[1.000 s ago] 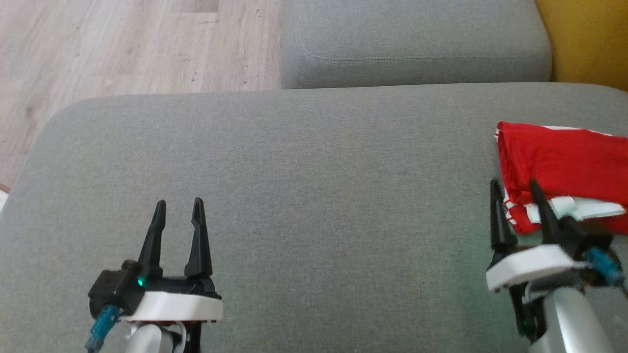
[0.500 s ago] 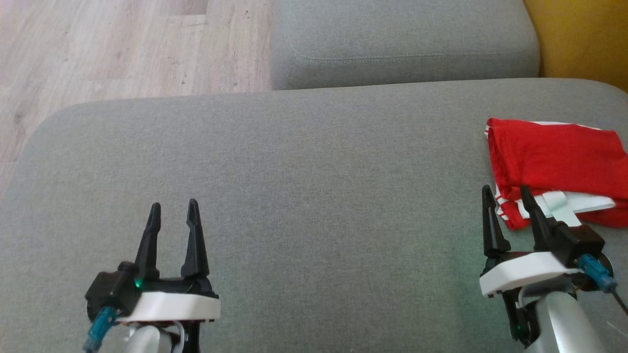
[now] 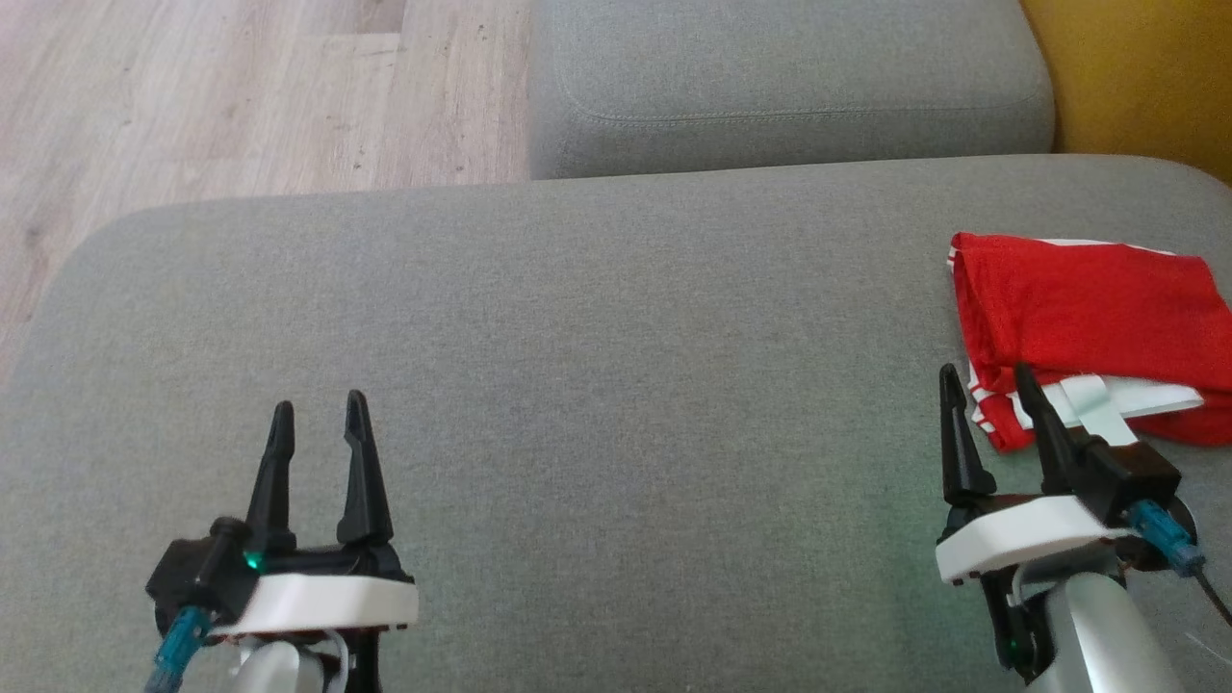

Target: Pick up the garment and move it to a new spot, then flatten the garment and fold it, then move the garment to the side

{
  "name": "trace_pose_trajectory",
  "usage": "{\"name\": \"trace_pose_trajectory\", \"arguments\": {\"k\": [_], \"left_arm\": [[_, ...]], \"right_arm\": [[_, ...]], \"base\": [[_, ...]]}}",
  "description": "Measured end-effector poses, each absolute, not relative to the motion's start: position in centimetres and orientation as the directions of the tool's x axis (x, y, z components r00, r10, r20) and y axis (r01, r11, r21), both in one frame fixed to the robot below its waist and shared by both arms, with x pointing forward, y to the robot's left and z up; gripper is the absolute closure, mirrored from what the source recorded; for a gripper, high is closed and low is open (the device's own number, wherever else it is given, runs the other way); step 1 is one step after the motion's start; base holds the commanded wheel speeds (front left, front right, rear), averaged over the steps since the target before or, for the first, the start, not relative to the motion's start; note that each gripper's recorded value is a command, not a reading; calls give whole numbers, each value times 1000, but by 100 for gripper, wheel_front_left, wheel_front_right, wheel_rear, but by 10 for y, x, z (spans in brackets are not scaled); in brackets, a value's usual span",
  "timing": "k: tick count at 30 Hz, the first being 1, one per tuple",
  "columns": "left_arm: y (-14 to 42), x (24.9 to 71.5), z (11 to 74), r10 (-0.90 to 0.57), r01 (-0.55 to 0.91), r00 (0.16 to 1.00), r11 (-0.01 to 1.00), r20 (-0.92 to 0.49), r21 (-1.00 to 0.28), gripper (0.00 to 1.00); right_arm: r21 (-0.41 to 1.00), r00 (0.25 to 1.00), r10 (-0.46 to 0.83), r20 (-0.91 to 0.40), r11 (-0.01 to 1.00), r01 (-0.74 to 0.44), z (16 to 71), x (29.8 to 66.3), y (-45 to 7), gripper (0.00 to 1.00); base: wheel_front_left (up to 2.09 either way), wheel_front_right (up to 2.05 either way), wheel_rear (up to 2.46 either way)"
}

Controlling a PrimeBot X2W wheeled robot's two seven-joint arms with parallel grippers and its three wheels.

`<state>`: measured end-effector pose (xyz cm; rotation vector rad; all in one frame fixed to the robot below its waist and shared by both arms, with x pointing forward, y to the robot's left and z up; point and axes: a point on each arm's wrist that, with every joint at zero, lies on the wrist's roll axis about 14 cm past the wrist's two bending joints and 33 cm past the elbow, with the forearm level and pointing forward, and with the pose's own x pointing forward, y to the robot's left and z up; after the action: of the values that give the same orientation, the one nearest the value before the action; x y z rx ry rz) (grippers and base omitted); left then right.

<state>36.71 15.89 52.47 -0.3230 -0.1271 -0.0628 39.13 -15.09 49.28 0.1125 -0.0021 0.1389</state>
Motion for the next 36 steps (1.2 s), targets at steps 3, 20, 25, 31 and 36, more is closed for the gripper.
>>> {"name": "trace_pose_trajectory", "arguments": {"k": [3,20,25,31,36], "left_arm": [[161,367,525,-34,76,990,947,136,-313,0],[166,346,467,-6,-16,999,915,-53,-403,100],[167,348,467,2,-29,998,896,-62,-444,100],[169,348,464,5,-44,997,868,-79,-495,100],[172,349,463,14,-62,996,843,-93,-534,100]], "right_arm": [[117,990,138,10,983,-138,493,392,-151,0],[192,979,112,-168,978,-79,437,362,-157,100],[245,981,96,-168,968,-53,438,363,-160,100],[309,983,77,-167,951,-22,439,364,-164,100],[361,984,63,-166,933,1,441,365,-167,100]], "base": [[0,0,0],[0,0,0],[0,0,0],[0,0,0],[0,0,0]]}}
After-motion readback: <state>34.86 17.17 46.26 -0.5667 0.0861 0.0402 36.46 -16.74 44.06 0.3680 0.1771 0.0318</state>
